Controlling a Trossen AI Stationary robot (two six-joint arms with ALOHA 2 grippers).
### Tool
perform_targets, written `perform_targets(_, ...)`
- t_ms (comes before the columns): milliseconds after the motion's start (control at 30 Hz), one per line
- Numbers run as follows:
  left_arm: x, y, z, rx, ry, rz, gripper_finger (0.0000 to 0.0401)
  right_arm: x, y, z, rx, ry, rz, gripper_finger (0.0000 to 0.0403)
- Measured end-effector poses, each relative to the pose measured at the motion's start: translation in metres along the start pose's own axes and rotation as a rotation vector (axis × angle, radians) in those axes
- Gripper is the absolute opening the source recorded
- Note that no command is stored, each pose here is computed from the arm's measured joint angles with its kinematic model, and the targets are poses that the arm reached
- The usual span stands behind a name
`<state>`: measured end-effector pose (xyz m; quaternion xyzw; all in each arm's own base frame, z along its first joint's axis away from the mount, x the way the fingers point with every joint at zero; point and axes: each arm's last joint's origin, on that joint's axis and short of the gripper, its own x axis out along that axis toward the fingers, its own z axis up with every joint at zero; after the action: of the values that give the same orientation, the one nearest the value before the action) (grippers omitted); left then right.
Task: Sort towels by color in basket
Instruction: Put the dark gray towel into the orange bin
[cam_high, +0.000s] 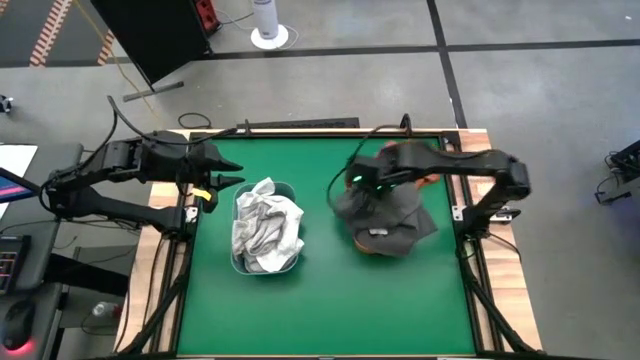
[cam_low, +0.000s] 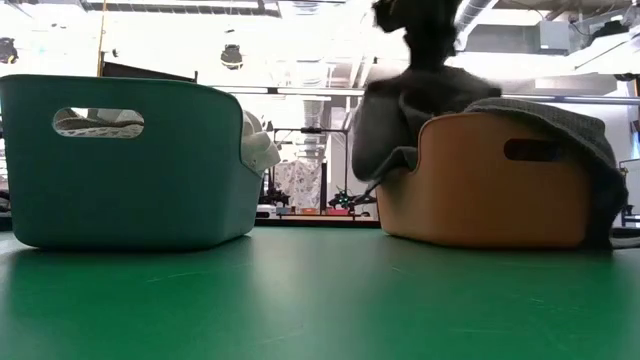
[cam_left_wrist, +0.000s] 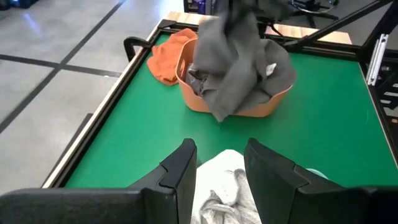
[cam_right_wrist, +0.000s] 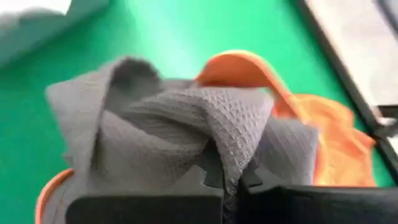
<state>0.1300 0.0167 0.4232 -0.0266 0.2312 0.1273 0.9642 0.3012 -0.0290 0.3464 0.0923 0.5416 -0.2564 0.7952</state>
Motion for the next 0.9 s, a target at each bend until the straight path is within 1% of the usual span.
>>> perform_targets(67,0.000,0.000,0.000,0.003,-0.001,0.000,0.0125,-0.023,-0.011,-0.006,0.061,-0.086,-0.008,0.0017)
perform_targets(133,0.000,0.000,0.000,0.004,-0.002,0.005,0.0125,-0.047,-0.020,-0.008,0.096,-0.217,0.038,0.0017)
perform_targets(333,0.000,0.000,0.002,0.001,-0.016,0.014,0.0125,-0.124,-0.037,-0.013,0.090,-0.735,0.224,0.0017)
perform_targets(433,0.000,0.000,0.002,-0.001,-0.024,0.014,0.0125,-0.155,-0.046,-0.018,0.097,-0.940,0.246,0.0017)
perform_targets(533,0.000,0.000,0.002,-0.001,-0.026,0.016,0.0125,-0.178,-0.054,-0.022,0.099,-1.104,0.264,0.0017)
perform_targets(600,0.000,0.000,0.003,-0.002,-0.026,0.016,0.0125,-0.190,-0.058,-0.026,0.095,-1.182,0.271,0.0017)
perform_targets(667,0.000,0.000,0.003,-0.003,-0.026,0.016,0.0125,-0.197,-0.061,-0.030,0.092,-1.224,0.284,0.0017)
perform_targets(800,0.000,0.000,0.003,-0.003,-0.027,0.016,0.0125,-0.203,-0.062,-0.038,0.086,-1.232,0.310,0.0020)
perform_targets(900,0.000,0.000,0.003,-0.003,-0.027,0.016,0.0125,-0.207,-0.063,-0.043,0.105,-1.228,0.348,0.0021)
